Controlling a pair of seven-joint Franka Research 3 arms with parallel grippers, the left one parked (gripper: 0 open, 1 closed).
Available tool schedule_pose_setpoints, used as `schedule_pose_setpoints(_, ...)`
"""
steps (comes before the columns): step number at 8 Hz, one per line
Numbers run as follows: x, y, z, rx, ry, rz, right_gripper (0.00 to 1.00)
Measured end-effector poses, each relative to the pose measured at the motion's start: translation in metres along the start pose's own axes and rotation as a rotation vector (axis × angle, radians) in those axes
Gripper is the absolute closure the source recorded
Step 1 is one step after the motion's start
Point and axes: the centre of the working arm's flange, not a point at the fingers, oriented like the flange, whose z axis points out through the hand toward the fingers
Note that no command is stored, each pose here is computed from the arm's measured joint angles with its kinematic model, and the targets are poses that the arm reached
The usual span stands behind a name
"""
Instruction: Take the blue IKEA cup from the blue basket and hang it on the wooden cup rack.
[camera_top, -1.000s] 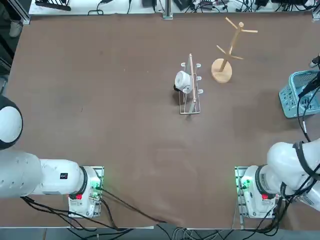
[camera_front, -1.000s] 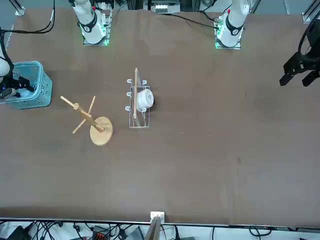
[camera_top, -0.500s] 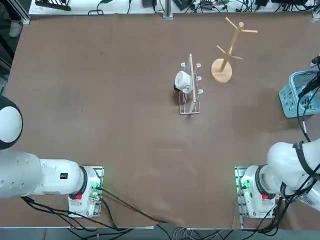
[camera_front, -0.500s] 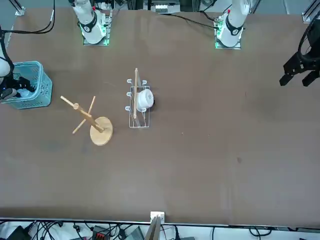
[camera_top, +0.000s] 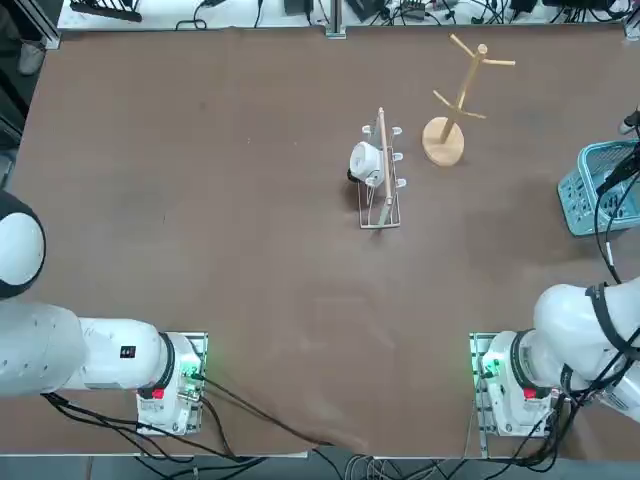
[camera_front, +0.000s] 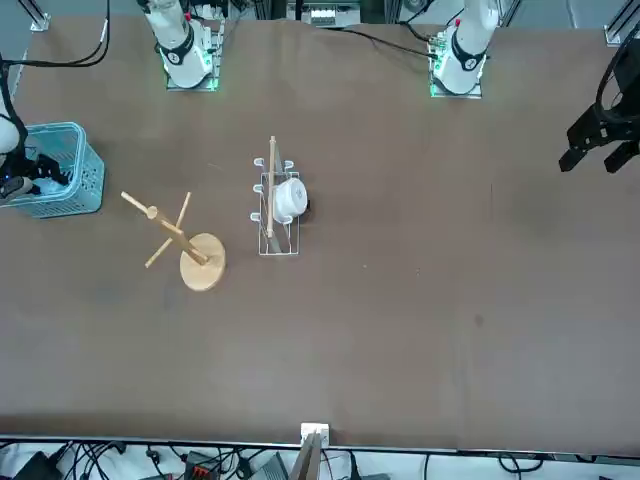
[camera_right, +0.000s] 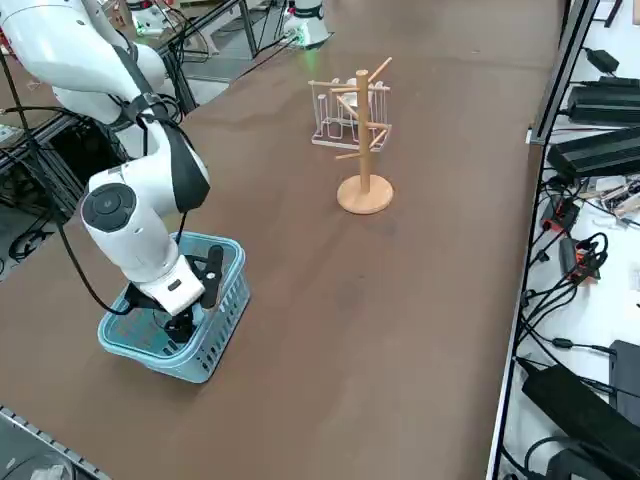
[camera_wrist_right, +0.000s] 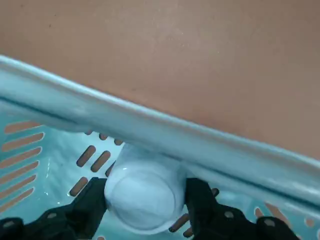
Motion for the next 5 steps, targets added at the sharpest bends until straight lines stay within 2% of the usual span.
schedule_pose_setpoints(5,0.0043,0.0007,-0.0045,-0.008,0.005,-0.007,0.13)
